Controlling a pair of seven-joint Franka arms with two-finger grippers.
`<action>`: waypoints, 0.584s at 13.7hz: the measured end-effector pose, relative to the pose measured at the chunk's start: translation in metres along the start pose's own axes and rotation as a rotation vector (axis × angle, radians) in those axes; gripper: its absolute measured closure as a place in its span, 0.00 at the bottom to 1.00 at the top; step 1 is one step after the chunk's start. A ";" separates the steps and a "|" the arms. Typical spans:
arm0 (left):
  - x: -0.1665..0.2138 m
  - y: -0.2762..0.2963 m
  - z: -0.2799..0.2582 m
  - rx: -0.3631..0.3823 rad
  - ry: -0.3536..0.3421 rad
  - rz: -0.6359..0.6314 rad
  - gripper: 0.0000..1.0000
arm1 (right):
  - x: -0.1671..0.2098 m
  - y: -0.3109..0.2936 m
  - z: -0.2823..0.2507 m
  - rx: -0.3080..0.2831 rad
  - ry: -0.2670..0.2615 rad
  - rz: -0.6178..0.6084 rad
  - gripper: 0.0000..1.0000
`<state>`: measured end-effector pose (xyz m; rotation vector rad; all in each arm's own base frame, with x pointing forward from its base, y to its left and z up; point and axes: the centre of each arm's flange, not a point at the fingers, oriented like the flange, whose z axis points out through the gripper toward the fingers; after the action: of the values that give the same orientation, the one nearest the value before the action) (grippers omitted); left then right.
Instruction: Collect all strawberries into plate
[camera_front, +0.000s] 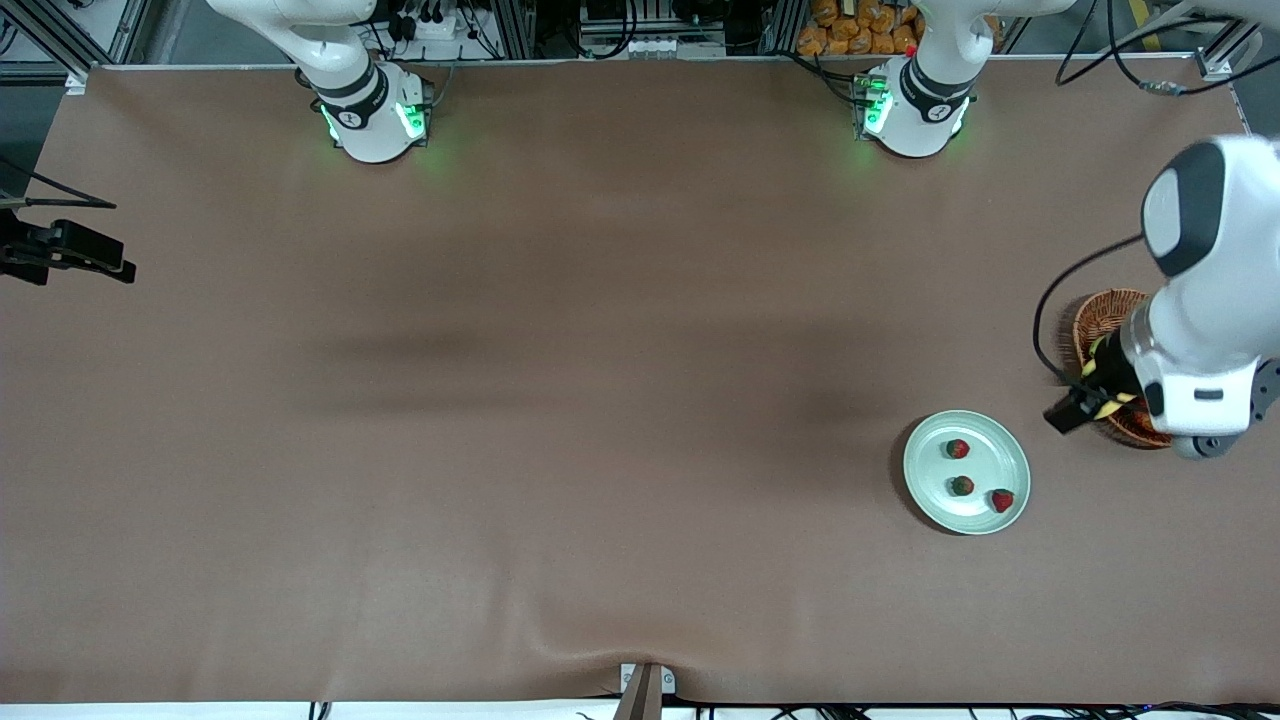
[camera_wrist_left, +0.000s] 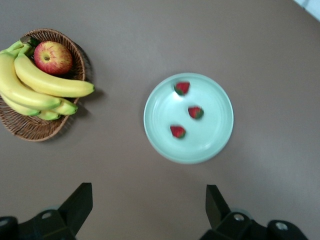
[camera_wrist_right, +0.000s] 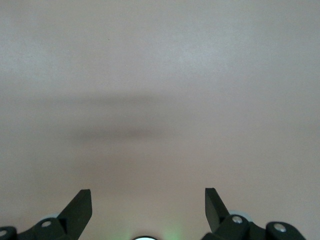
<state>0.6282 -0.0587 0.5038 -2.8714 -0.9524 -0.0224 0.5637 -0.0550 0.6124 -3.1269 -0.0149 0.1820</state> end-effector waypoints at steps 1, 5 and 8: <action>-0.013 0.000 -0.013 0.006 -0.009 0.043 0.00 | 0.000 0.000 0.000 0.000 0.004 0.000 0.00; -0.052 -0.019 -0.053 0.010 -0.068 0.314 0.00 | 0.002 0.000 -0.001 -0.002 0.015 0.000 0.00; -0.068 -0.048 -0.081 0.010 -0.112 0.568 0.00 | 0.002 0.000 -0.001 -0.002 0.015 0.000 0.00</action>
<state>0.5469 -0.0706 0.5858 -3.0433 -0.1200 0.1920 0.5657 -0.0550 0.6133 -3.1298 -0.0153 0.1584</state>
